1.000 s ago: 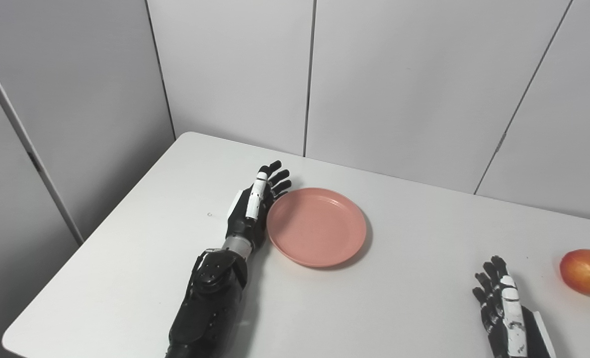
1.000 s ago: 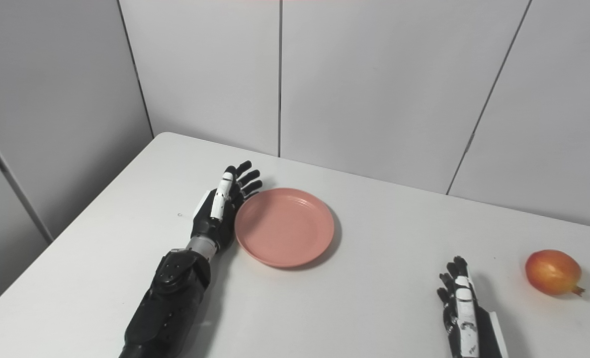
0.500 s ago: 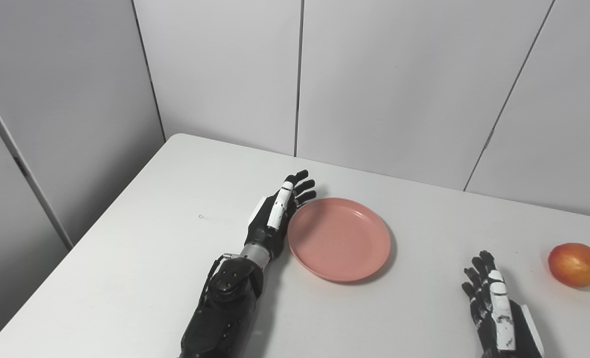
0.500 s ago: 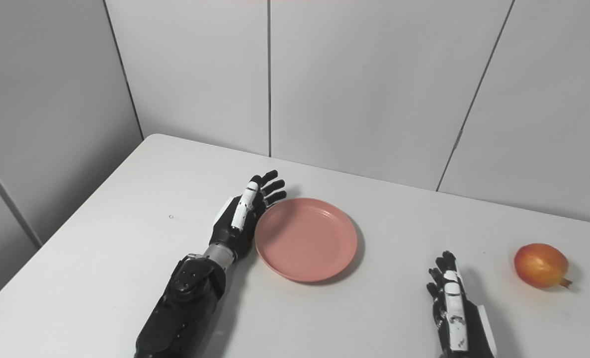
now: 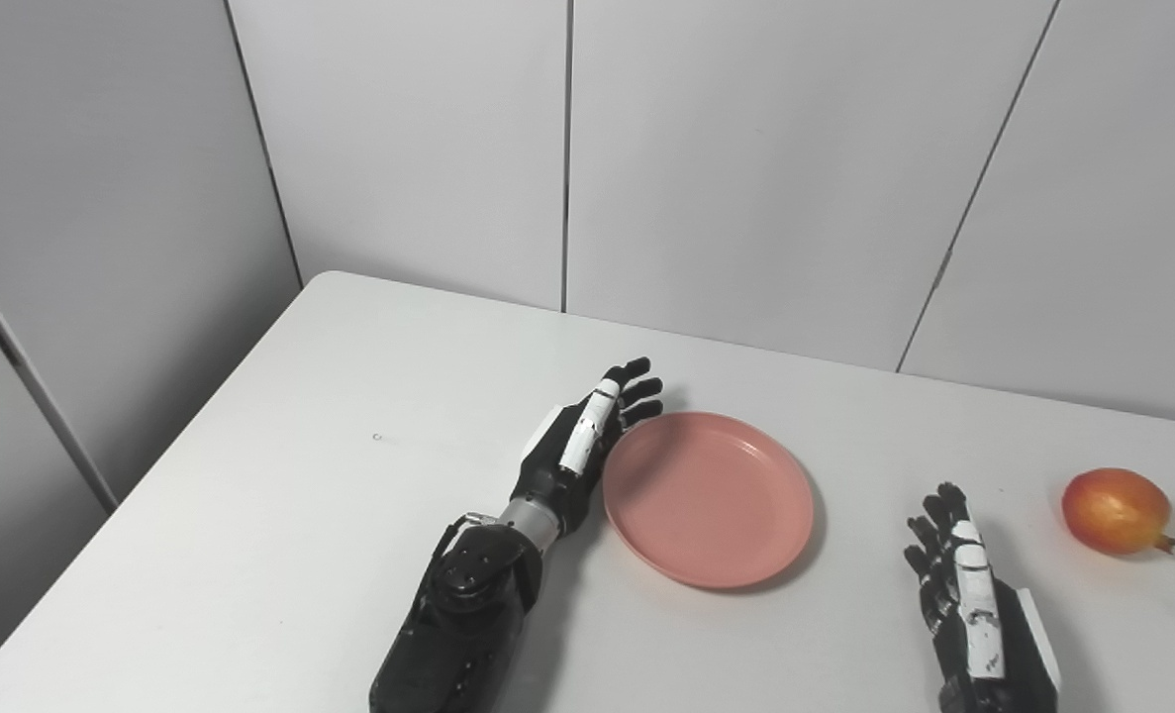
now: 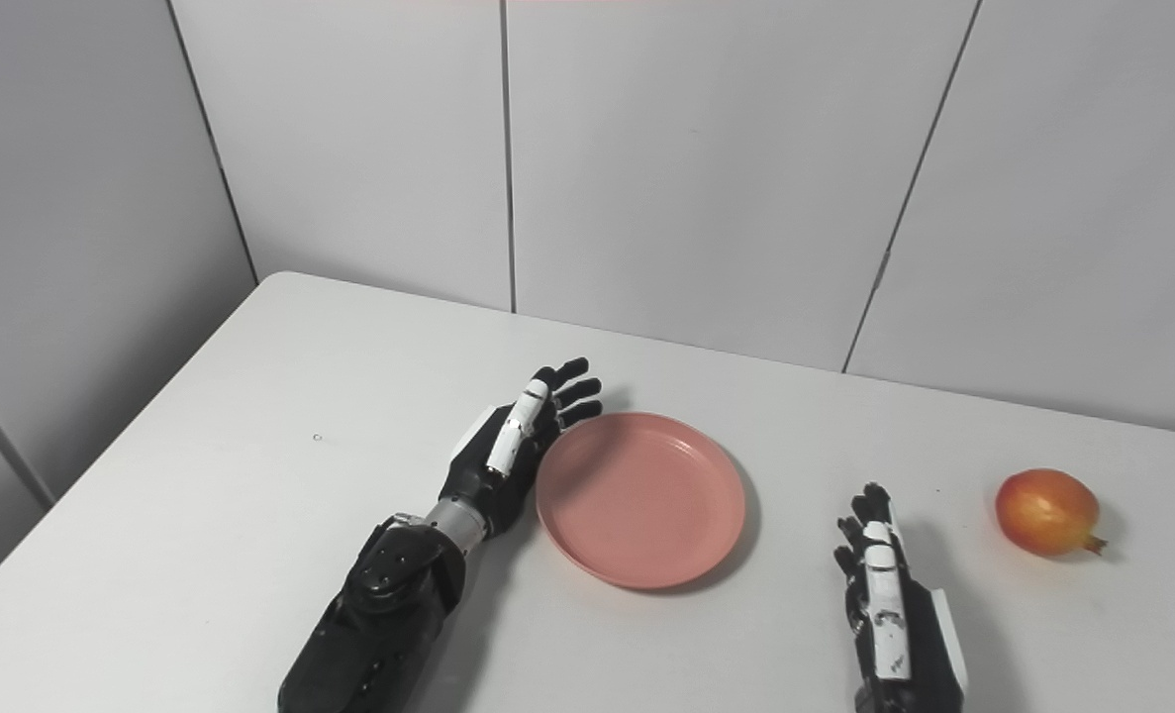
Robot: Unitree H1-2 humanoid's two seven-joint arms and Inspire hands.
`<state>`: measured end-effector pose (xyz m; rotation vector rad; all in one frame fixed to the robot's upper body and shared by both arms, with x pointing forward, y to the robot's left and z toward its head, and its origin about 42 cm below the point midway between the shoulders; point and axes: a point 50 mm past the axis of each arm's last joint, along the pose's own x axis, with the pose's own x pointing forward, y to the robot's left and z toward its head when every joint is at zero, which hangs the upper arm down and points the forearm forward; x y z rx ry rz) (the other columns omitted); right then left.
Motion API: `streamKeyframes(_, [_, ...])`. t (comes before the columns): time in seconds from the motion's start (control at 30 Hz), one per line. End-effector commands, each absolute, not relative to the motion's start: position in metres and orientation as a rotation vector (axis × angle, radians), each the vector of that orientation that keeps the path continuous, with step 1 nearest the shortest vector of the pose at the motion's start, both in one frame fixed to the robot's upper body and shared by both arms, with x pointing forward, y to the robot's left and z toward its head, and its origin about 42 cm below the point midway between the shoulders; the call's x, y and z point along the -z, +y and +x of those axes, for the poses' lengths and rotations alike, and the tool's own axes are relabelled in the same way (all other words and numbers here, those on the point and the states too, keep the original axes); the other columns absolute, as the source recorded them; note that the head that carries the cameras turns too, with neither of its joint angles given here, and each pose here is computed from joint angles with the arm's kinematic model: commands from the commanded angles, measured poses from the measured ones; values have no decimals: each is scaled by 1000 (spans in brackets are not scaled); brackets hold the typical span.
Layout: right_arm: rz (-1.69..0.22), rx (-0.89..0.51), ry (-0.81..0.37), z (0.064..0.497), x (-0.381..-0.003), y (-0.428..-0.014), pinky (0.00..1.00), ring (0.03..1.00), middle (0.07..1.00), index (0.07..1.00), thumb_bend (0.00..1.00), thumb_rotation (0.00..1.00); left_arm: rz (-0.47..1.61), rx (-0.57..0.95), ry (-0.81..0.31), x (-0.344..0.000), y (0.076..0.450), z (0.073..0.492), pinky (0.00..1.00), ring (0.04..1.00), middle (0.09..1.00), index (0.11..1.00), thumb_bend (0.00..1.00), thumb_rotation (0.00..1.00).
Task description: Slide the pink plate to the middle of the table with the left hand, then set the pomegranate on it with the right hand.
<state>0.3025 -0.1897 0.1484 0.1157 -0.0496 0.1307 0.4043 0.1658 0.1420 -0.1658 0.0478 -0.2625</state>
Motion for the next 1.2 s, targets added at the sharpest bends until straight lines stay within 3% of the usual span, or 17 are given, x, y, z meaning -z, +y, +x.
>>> streamKeyframes(0.0, [118, -141, -112, 307, -167, -185, 1000, 996, 1000, 1000, 324, 1000, -164, 283, 100, -138, 157, 402, 868, 880, 895, 882, 421, 1000])
streamKeyframes(0.53, [135, -120, -135, 309, -169, -171, 1000, 982, 993, 993, 313, 1000, -231, 354, 95, -140, 120, 385, 874, 887, 900, 895, 430, 1000])
streamKeyframes(1.17, [129, -112, -148, 313, -171, -161, 1000, 989, 996, 993, 321, 1000, -248, 324, 87, -136, 127, 375, 893, 899, 914, 910, 428, 1000])
